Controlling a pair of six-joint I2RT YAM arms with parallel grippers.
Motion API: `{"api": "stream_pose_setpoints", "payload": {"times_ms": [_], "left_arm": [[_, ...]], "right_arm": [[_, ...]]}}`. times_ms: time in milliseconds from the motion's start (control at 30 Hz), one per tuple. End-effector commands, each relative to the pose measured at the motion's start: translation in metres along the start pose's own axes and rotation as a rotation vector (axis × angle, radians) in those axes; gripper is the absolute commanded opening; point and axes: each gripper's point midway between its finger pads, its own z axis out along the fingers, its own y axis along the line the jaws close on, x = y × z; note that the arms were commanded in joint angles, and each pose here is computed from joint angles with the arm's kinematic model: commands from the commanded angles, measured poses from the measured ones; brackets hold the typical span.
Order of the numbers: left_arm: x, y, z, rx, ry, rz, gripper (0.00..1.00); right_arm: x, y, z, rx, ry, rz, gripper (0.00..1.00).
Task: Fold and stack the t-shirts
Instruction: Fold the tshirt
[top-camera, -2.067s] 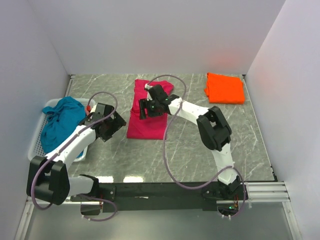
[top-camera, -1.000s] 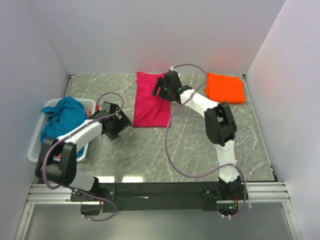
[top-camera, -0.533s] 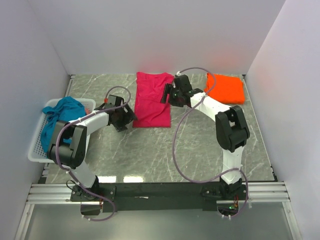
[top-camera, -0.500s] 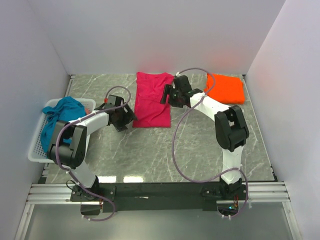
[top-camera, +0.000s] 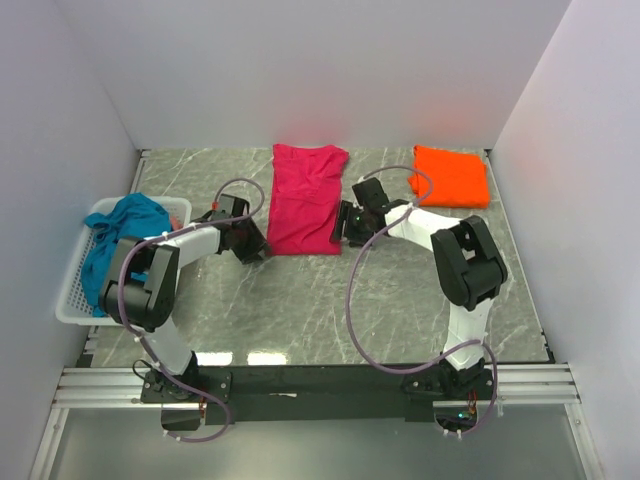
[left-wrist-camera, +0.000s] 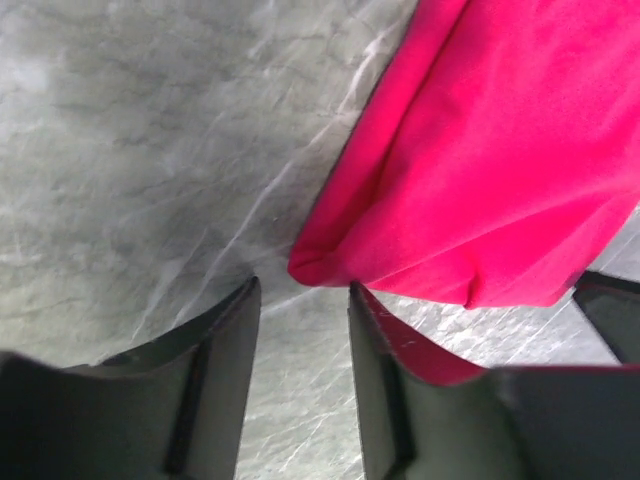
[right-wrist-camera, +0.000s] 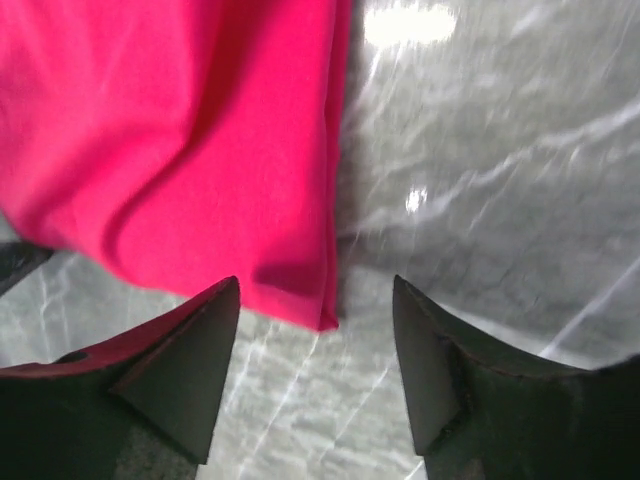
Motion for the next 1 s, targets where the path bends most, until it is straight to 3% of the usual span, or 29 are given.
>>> {"api": "stream_pose_setpoints", "payload": {"times_ms": [0,233,333,367,667,867,967], "left_arm": [[-0.002,-0.007,0.005,0.024,0.001,0.033,0.46],[-0.004,-0.006,0.02,0.019,0.007,0.043,0.37],[-0.004,-0.007,0.025,0.016,0.015,0.049,0.21],[-0.005,-0.006,0.027,0.01,0.015,0.047,0.01],[0.015,0.01,0.009,0.016,0.005,0.053,0.01],[0.087,0.057,-0.025,-0.024,0.105,0.042,0.01],[0.12,0.062,-0.048,-0.008,0.147,0.065,0.01]], "right_arm": [[0.004,0.014,-0.013,-0.069,0.001,0.01,0.68],[0.026,0.013,-0.003,-0.062,0.066,0.016,0.57],[0.031,0.015,-0.002,-0.06,0.067,0.015,0.51],[0.031,0.014,-0.001,-0.057,0.067,0.016,0.49],[0.052,0.004,-0.014,-0.013,0.083,0.029,0.0],[0.111,-0.013,-0.051,-0.027,0.151,0.038,0.0],[0.147,-0.01,-0.076,-0.041,0.205,-0.006,0.0]]}}
